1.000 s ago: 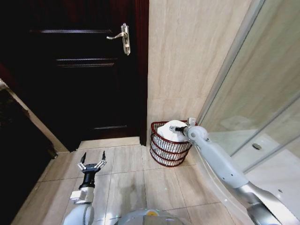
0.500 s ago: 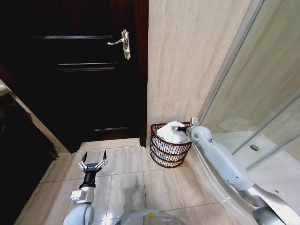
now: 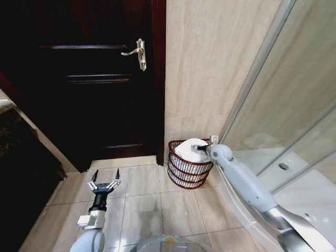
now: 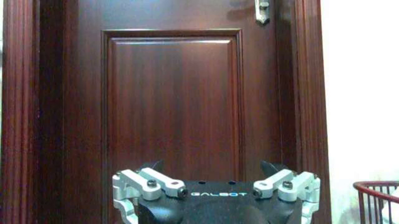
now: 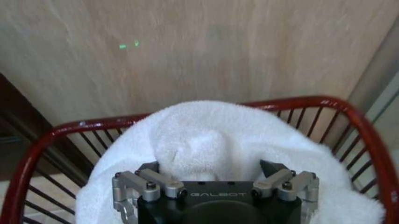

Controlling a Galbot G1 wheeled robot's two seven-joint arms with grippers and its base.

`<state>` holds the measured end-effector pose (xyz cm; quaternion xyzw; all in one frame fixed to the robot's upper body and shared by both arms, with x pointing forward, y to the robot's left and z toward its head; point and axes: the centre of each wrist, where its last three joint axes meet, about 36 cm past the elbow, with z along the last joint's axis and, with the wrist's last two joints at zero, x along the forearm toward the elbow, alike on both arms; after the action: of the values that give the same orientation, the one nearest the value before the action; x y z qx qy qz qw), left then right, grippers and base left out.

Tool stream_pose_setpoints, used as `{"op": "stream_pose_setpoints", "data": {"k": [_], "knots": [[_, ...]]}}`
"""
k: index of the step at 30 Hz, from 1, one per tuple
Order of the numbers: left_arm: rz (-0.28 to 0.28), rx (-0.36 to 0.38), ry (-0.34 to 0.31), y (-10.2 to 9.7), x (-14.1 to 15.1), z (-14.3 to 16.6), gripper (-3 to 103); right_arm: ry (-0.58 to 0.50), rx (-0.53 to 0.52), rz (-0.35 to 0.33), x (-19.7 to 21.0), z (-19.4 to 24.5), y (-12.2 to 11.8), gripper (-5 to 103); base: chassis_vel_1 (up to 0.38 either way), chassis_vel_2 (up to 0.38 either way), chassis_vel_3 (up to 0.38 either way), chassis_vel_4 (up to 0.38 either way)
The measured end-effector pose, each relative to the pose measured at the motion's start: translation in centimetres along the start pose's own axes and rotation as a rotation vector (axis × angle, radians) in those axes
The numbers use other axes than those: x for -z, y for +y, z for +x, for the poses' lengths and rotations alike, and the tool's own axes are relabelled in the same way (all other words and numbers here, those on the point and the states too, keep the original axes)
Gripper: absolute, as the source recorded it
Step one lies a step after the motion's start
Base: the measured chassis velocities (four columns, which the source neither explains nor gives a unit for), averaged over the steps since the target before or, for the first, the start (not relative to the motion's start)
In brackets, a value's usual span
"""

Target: Discard the used towel into the hamper.

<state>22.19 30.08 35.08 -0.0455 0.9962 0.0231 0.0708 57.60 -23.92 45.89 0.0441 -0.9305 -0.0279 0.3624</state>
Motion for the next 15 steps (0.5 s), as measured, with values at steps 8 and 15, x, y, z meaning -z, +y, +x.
{"op": "stream_pose_setpoints", "data": {"k": [8,15], "knots": [[-0.002,0.012,-0.002,0.2,-0.1,0.0,100,0.058,0.009,-0.003,-1.6,-2.0,1.3,100,0.000,0.000,0.000,0.000],[-0.002,0.033,-0.009,0.4,0.0,-0.2,100,0.087,-0.005,-0.014,-2.4,-3.3,1.4,100,0.000,0.000,0.000,0.000]]}}
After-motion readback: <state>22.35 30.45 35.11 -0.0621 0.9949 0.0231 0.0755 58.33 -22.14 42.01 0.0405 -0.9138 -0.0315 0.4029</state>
